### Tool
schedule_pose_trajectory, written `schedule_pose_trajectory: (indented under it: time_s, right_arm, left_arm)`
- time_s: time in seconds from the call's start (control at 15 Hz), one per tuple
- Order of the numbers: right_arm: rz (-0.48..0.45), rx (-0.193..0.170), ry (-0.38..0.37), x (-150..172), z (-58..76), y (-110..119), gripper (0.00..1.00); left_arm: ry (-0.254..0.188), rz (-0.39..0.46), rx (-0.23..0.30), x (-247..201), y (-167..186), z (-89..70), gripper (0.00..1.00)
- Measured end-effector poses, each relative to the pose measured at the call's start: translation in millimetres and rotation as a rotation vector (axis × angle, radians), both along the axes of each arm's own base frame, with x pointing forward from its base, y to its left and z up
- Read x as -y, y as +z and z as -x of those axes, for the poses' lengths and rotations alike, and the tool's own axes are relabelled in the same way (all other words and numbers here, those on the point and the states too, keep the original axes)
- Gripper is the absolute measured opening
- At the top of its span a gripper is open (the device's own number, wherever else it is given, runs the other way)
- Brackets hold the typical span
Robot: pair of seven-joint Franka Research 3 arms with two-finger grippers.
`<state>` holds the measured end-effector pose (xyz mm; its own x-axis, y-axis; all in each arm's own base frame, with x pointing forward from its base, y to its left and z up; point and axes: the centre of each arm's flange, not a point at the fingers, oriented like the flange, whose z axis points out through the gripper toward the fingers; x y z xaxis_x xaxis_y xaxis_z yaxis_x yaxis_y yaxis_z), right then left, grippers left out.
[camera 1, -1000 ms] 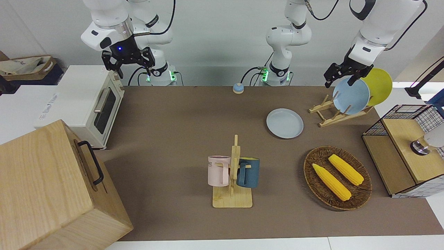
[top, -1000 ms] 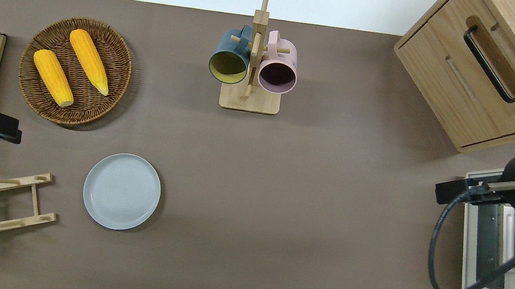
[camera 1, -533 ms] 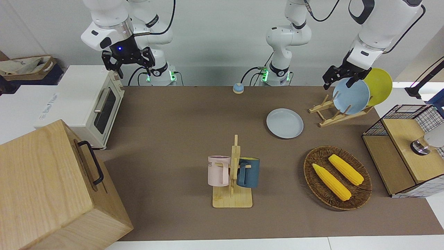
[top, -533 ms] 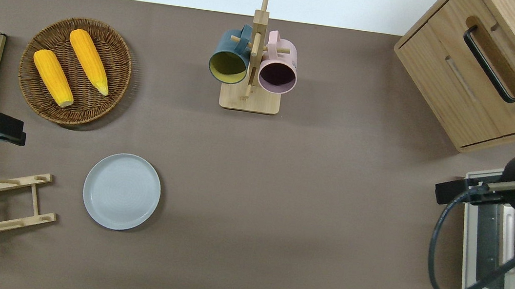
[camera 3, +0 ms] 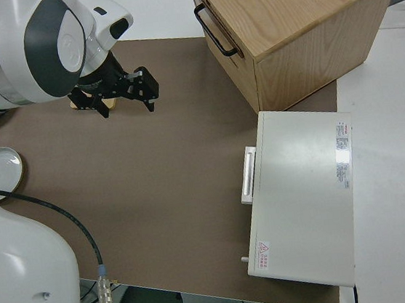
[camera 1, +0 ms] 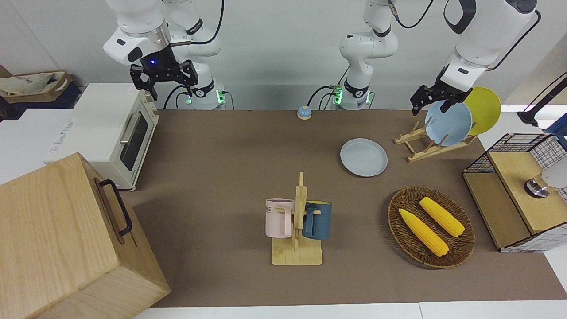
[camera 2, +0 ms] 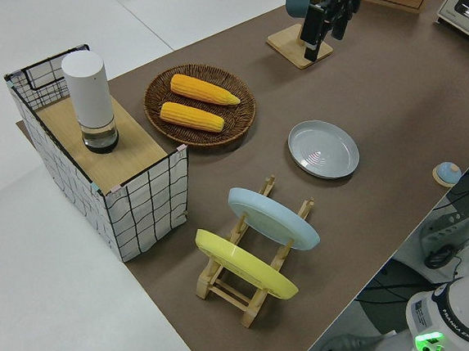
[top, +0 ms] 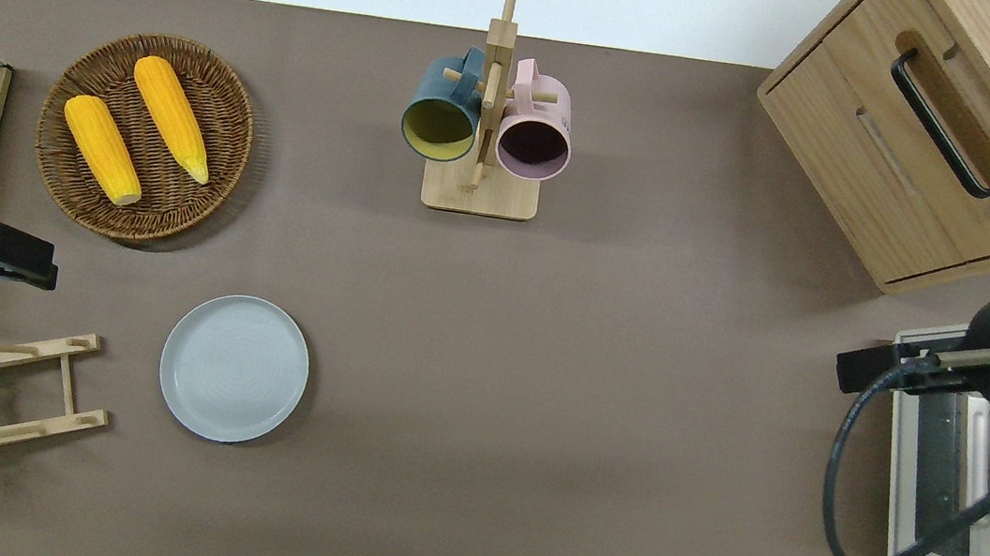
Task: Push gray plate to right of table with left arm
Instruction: 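Move the left gripper forward to the edge of the light gray plate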
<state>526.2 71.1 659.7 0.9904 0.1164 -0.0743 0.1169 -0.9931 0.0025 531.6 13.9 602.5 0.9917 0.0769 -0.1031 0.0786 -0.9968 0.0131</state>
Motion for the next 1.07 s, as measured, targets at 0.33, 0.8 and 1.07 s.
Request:
schedule_pose_trajectory:
  time_s: [0.33, 0.8, 1.07]
  right_arm:
    - [0.0, 0.0, 0.0, 0, 0.0, 0, 0.99]
    - [0.0, 0.0, 0.0, 0, 0.0, 0, 0.99]
    - [0.0, 0.0, 0.0, 0, 0.0, 0, 0.99]
  left_arm:
    - [0.004, 0.001, -0.024, -1, -39, 12.4, 1.0]
    - [0.019, 0.003, 0.009, -6, -111, 39.0, 1.0]
    - [0.023, 0.001, 0.061, -6, -159, 50.6, 1.0]
